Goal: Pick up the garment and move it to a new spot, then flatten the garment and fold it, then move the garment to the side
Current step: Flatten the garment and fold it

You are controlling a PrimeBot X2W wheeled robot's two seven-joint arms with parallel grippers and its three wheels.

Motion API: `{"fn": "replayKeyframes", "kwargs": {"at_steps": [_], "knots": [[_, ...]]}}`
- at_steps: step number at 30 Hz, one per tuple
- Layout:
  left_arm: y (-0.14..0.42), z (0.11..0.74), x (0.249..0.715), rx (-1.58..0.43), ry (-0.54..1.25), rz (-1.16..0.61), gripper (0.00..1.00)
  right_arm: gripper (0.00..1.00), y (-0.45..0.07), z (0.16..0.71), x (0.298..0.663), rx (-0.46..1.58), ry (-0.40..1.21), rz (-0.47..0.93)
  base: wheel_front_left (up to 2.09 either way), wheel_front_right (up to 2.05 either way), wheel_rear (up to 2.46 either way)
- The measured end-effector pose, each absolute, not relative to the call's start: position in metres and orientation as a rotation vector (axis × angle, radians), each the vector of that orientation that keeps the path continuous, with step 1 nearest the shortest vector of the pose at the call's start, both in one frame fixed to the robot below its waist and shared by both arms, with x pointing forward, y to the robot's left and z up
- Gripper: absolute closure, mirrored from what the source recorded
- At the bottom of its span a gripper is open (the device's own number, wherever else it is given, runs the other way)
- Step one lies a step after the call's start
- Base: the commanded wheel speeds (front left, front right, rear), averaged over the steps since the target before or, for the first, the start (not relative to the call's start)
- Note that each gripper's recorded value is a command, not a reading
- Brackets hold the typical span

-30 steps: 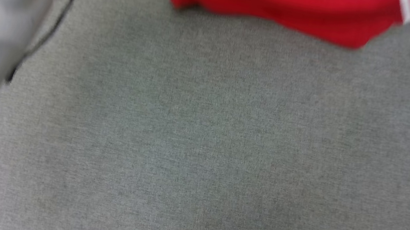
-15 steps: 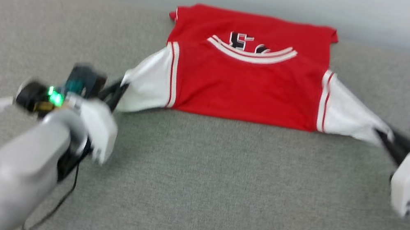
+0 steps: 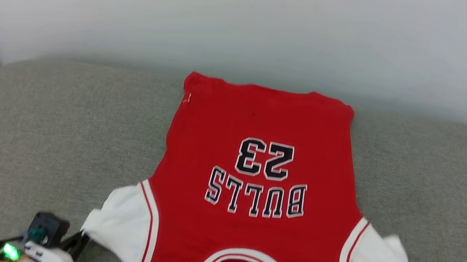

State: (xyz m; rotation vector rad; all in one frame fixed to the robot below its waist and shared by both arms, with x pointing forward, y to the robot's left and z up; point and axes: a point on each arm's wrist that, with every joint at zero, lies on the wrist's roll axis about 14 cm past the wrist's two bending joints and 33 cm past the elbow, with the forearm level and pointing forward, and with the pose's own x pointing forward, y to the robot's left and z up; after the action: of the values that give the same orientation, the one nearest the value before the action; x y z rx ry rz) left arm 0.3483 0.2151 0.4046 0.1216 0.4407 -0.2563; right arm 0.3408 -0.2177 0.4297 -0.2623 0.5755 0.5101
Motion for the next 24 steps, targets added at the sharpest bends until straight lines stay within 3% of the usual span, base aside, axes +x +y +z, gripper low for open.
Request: {"fn": "replayKeyframes", "kwargs": {"at_steps": [13, 18, 19, 20, 21, 24], "knots": [[0.217, 0.372, 0.259, 0.081, 0.621, -0.242, 1.0, 1.0, -0.231, 0.383, 0.243, -0.191, 0.796, 0.493, 0.0, 0.0, 0.0], [0.214, 0.377, 0.251, 0.078, 0.626, -0.236, 1.0, 1.0, -0.231, 0.377, 0.231, -0.175, 0.826, 0.485, 0.0, 0.0, 0.0], [0.213, 0.378, 0.25, 0.076, 0.625, -0.237, 1.0, 0.92, -0.228, 0.377, 0.23, -0.168, 0.828, 0.485, 0.0, 0.0, 0.0], [0.212, 0.38, 0.25, 0.076, 0.624, -0.238, 1.0, 0.64, -0.226, 0.377, 0.231, -0.163, 0.826, 0.484, 0.0, 0.0, 0.0], [0.211, 0.381, 0.25, 0.075, 0.622, -0.239, 1.0, 0.0, -0.224, 0.379, 0.233, -0.159, 0.819, 0.483, 0.0, 0.0, 0.0], [0.206, 0.384, 0.25, 0.07, 0.618, -0.244, 1.0, 0.0, -0.226, 0.39, 0.25, -0.169, 0.755, 0.458, 0.0, 0.0, 0.0]]}}
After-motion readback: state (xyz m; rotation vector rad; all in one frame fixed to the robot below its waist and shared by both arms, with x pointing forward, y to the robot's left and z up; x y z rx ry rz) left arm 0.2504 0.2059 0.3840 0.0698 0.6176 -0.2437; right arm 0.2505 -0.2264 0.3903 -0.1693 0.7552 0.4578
